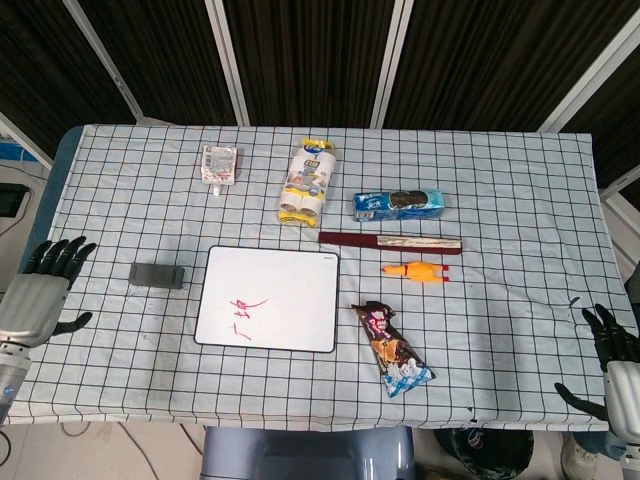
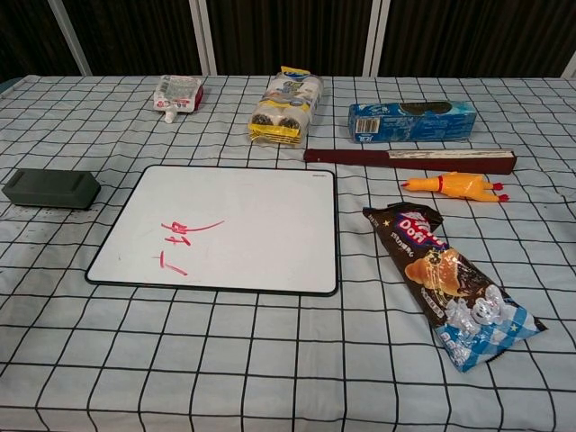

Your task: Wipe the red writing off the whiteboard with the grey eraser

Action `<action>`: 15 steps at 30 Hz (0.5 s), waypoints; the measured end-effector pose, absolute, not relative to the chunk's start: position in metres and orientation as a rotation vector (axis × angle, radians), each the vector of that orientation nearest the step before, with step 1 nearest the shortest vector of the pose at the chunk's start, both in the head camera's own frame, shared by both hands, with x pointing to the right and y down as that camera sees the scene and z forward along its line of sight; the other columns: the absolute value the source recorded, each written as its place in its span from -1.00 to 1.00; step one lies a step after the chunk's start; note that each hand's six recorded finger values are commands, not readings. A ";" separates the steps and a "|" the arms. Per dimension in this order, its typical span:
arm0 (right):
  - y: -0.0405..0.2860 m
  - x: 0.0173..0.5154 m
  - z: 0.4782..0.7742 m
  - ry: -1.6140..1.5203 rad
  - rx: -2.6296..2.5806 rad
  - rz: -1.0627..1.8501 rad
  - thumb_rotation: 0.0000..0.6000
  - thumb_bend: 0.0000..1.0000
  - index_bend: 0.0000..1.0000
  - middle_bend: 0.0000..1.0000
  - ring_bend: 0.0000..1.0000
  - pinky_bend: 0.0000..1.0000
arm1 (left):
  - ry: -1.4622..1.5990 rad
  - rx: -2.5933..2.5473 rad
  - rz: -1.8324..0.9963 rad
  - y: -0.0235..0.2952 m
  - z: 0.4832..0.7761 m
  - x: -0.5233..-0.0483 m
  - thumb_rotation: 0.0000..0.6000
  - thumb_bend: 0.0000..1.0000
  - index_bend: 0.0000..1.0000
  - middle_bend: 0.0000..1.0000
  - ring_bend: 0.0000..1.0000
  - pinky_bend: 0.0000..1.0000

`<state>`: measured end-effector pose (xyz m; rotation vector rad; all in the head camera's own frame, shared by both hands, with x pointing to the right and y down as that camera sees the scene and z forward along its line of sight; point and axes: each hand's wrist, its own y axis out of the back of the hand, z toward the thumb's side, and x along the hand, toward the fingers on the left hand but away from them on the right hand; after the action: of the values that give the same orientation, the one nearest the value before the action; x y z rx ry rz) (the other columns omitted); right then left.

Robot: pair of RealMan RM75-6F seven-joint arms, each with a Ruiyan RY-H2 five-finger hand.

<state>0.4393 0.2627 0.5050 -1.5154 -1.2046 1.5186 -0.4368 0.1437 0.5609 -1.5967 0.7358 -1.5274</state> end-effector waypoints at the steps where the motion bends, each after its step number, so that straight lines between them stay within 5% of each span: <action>1: 0.263 0.439 0.505 -1.204 -1.515 1.519 1.00 -0.74 -0.99 -0.92 -0.72 -0.63 | 0.720 -1.593 -1.534 0.137 0.565 -0.436 1.00 -0.70 -1.00 -1.00 -1.00 -0.98; 15: 0.262 0.439 0.506 -1.198 -1.505 1.524 1.00 -0.74 -0.99 -0.92 -0.72 -0.63 | 0.491 -1.607 -1.605 0.092 0.633 -0.432 1.00 -0.70 -0.90 -0.73 -1.00 -0.98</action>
<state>0.4386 0.2619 0.5065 -1.5048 -1.1984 1.5241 -0.4318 0.0924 0.6331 -1.6066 0.4905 -1.6046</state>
